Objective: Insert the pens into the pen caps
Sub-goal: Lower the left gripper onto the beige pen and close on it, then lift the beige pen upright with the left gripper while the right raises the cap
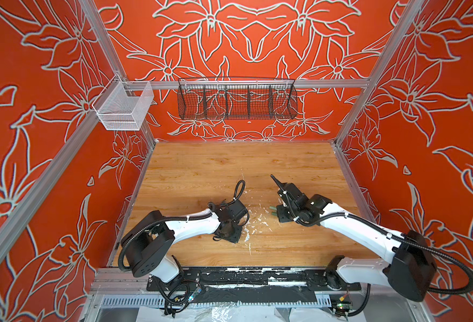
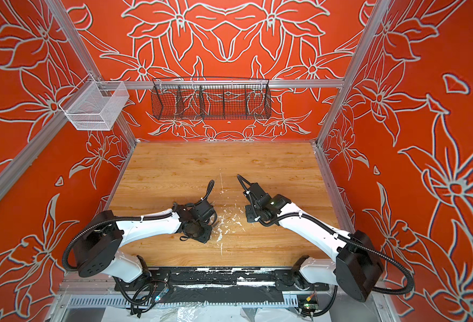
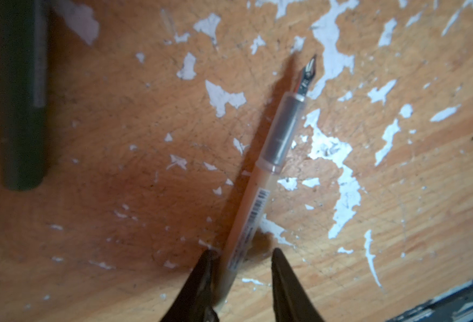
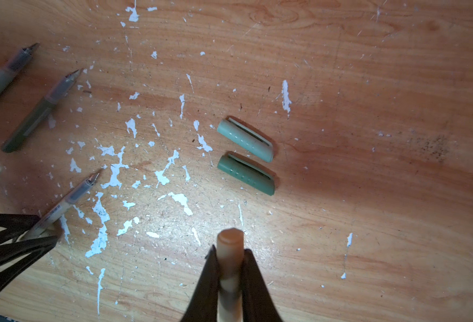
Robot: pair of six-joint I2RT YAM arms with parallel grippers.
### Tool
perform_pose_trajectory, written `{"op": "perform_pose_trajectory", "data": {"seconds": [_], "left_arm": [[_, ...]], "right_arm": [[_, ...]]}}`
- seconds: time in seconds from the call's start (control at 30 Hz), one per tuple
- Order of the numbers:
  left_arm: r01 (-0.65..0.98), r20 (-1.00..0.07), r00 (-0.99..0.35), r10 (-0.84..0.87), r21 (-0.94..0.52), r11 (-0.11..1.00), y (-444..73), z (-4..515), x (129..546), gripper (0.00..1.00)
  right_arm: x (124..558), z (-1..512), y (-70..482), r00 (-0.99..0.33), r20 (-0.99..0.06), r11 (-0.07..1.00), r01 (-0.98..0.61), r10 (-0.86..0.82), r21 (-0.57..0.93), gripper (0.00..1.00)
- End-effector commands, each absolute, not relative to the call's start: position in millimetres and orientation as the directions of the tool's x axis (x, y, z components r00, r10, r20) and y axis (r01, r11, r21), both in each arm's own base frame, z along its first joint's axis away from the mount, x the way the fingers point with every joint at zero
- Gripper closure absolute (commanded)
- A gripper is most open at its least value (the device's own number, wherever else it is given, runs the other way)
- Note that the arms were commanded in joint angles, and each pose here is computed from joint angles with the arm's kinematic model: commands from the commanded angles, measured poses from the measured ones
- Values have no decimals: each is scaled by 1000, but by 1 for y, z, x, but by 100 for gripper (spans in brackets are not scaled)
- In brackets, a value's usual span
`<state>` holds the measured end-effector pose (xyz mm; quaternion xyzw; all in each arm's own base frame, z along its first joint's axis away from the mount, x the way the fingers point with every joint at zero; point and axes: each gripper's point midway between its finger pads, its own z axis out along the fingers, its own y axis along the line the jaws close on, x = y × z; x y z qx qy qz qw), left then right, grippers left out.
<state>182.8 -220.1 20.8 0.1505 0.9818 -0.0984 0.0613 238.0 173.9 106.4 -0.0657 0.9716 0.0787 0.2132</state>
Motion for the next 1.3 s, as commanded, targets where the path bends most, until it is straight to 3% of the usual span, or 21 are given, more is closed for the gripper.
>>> {"op": "perform_pose_trajectory", "data": {"seconds": [0.0,0.5,0.67,0.8,1.03,1.13,1.27], "left_arm": [[303,-87,-952,293,-144,942,-215,9,171,69],[331,-128,-941,313,-148,932,-221,15,177,100],[343,-156,-934,321,-143,928,-226,23,186,100],[398,-292,-892,345,-147,905,-242,64,210,100],[496,-729,-659,186,-235,836,-267,176,252,100],[510,-829,-556,60,-283,812,-265,202,257,100],[557,-888,-460,-13,-300,774,-268,222,257,100]], "right_arm": [[234,102,171,-906,-416,982,-139,-74,128,95],[239,112,170,-877,-480,979,-118,-25,165,96],[244,126,171,-845,-535,973,-118,7,198,98],[253,145,177,-791,-610,959,-140,40,245,100],[273,205,188,-661,-745,924,-224,90,311,100],[280,231,191,-613,-780,901,-258,126,349,100],[289,265,189,-541,-824,877,-301,166,374,100]]}}
